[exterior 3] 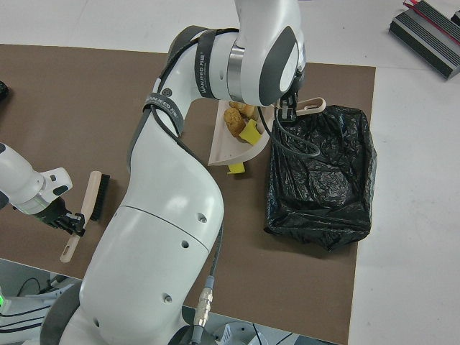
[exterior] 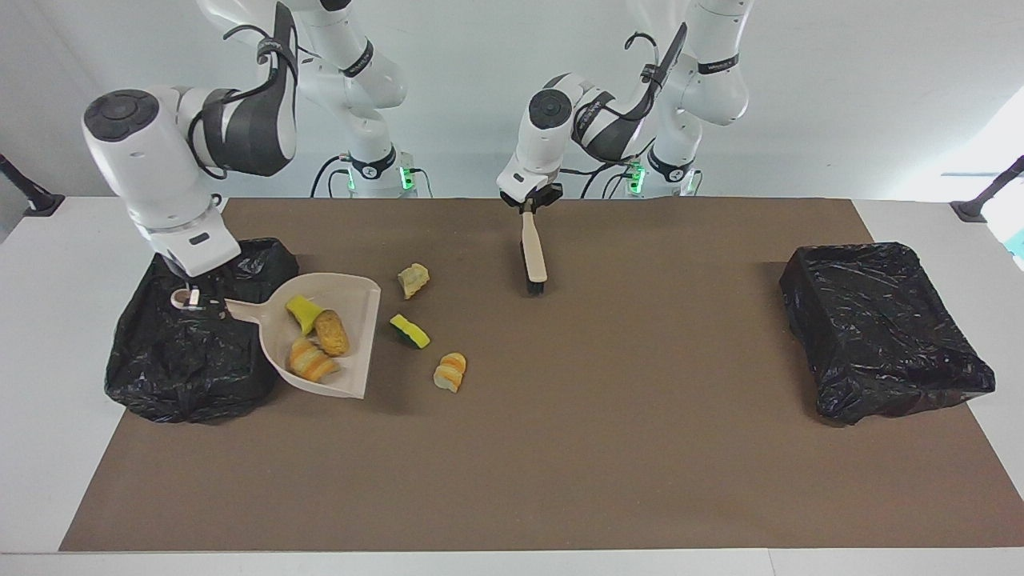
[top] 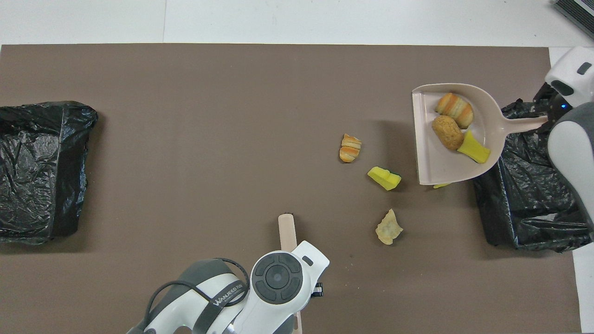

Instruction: Sweep and dump trash in bin

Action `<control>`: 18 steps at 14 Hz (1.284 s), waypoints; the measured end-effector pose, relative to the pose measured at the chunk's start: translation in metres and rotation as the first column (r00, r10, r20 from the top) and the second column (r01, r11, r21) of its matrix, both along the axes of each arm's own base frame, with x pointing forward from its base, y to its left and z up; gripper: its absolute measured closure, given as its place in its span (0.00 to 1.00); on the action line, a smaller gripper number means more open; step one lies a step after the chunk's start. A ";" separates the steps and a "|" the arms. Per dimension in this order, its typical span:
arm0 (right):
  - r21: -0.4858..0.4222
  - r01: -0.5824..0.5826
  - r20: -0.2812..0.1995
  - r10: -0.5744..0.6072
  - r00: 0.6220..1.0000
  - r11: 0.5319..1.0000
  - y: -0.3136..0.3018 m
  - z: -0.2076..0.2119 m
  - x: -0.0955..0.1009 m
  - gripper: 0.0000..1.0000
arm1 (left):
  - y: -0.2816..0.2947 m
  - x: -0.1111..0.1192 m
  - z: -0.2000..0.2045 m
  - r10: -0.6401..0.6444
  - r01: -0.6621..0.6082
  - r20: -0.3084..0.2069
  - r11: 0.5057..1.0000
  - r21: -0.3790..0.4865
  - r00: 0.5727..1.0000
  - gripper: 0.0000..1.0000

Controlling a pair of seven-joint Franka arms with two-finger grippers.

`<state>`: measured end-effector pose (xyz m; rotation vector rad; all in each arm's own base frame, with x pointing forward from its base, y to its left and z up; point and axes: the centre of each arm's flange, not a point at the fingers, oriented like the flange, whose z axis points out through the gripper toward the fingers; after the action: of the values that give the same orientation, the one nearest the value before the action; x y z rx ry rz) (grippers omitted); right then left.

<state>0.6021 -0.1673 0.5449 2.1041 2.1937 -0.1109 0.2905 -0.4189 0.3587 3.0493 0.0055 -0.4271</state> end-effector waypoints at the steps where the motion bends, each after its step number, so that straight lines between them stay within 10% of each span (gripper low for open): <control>1: -0.002 0.005 0.001 -0.005 1.000 1.000 -0.023 0.003 -0.008 0.68 | -0.001 0.000 -0.006 0.000 0.000 -0.003 1.000 0.005 1.000 0.74; 6: -0.049 0.037 -0.012 -0.037 0.999 0.998 -0.108 0.013 -0.043 0.68 | -0.003 0.006 -0.014 0.008 -0.008 -0.001 1.000 0.006 1.000 0.69; 13: -0.494 0.123 -0.001 -0.142 0.990 0.861 -0.067 0.009 -0.041 0.68 | 0.024 0.040 0.001 0.051 -0.052 0.017 0.998 0.027 0.999 0.00; 18: -0.673 0.064 0.011 -0.077 0.997 0.737 -0.015 0.010 -0.048 0.68 | 0.082 0.101 0.016 0.118 -0.126 0.112 0.990 0.070 0.987 0.00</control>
<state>0.5540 -0.1826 0.5549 1.7433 1.6893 -0.8051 0.3913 -0.3365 0.3745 3.1204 0.2074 -0.2599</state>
